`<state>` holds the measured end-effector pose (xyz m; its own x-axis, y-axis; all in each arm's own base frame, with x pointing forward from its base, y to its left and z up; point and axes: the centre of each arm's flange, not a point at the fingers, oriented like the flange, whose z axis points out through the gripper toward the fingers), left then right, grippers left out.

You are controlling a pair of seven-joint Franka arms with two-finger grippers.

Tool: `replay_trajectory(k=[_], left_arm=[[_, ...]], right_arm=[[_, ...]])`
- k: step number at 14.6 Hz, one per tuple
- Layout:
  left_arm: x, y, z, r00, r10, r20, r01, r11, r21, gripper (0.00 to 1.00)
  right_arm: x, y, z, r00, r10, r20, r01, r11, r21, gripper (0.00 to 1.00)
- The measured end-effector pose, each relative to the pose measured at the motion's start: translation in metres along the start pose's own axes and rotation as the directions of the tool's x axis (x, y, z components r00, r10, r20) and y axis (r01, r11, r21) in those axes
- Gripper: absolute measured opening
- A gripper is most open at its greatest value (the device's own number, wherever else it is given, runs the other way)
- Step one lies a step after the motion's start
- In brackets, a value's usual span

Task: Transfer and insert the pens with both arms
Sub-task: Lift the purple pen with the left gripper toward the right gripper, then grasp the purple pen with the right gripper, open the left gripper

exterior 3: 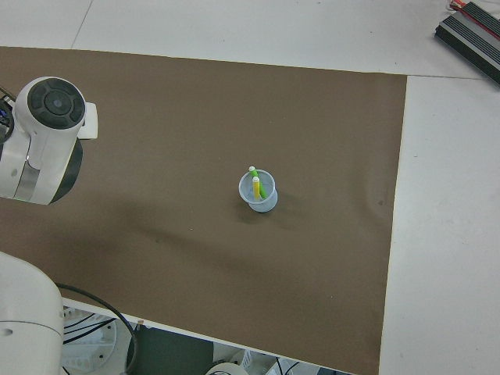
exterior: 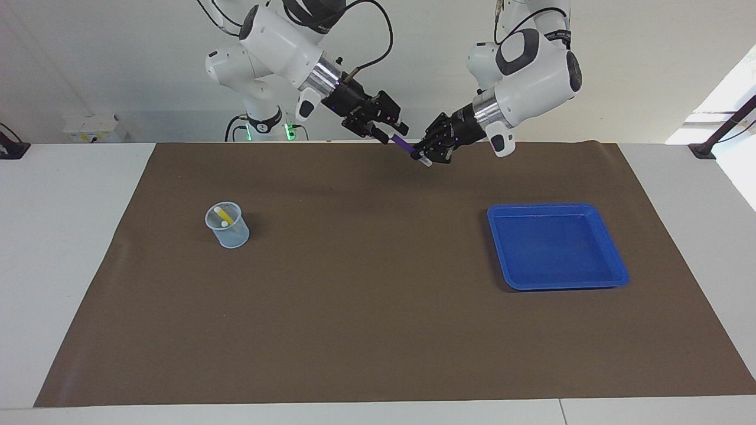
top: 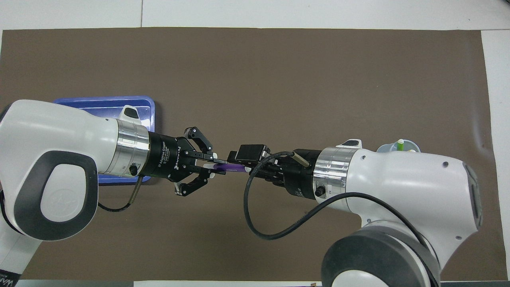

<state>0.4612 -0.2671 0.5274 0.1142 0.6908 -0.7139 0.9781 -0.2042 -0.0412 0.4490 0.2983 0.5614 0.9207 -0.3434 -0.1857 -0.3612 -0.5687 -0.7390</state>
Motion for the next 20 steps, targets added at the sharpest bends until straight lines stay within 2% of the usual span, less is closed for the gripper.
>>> replay_trajectory(k=[2, 5, 6, 8, 13, 14, 17, 20], left_arm=[[-0.002, -0.001, 0.002, 1.0, 0.001, -0.001, -0.001, 1.0, 0.0, 0.17], [-0.002, 0.0, 0.0, 1.0, -0.003, 0.001, 0.003, 1.0, -0.007, 0.17], [-0.002, 0.0, 0.001, 1.0, -0.004, 0.001, 0.004, 1.0, -0.007, 0.17], [-0.002, 0.0, 0.0, 1.0, -0.005, 0.002, 0.005, 1.0, -0.009, 0.17], [-0.005, -0.002, 0.004, 1.0, -0.008, 0.003, 0.008, 1.0, -0.002, 0.17], [-0.006, -0.002, 0.004, 1.0, -0.007, 0.002, 0.007, 1.0, -0.003, 0.21], [-0.005, 0.0, 0.001, 1.0, -0.008, 0.003, 0.008, 1.0, -0.017, 0.55], [-0.002, 0.0, 0.0, 0.999, 0.033, -0.038, -0.033, 0.999, -0.015, 0.87]], right_arm=[[-0.002, 0.0, 0.002, 1.0, -0.011, 0.001, 0.011, 1.0, -0.009, 0.65], [-0.002, 0.003, 0.003, 1.0, -0.013, 0.0, 0.013, 1.0, -0.018, 0.37], [-0.002, 0.003, 0.003, 1.0, -0.013, 0.001, 0.013, 1.0, -0.019, 0.37], [-0.001, 0.007, 0.004, 1.0, -0.008, 0.016, 0.009, 0.999, -0.033, 0.18], [-0.001, 0.007, 0.0, 0.999, -0.024, 0.026, 0.025, 0.998, -0.054, 0.17], [0.0, 0.007, -0.001, 0.999, -0.04, 0.025, 0.042, 0.996, -0.073, 0.17], [0.015, 0.014, -0.02, 0.991, -0.125, 0.044, 0.132, 0.967, -0.217, 0.17], [0.05, 0.028, -0.077, 0.959, -0.257, 0.119, 0.283, 0.892, -0.354, 0.17]])
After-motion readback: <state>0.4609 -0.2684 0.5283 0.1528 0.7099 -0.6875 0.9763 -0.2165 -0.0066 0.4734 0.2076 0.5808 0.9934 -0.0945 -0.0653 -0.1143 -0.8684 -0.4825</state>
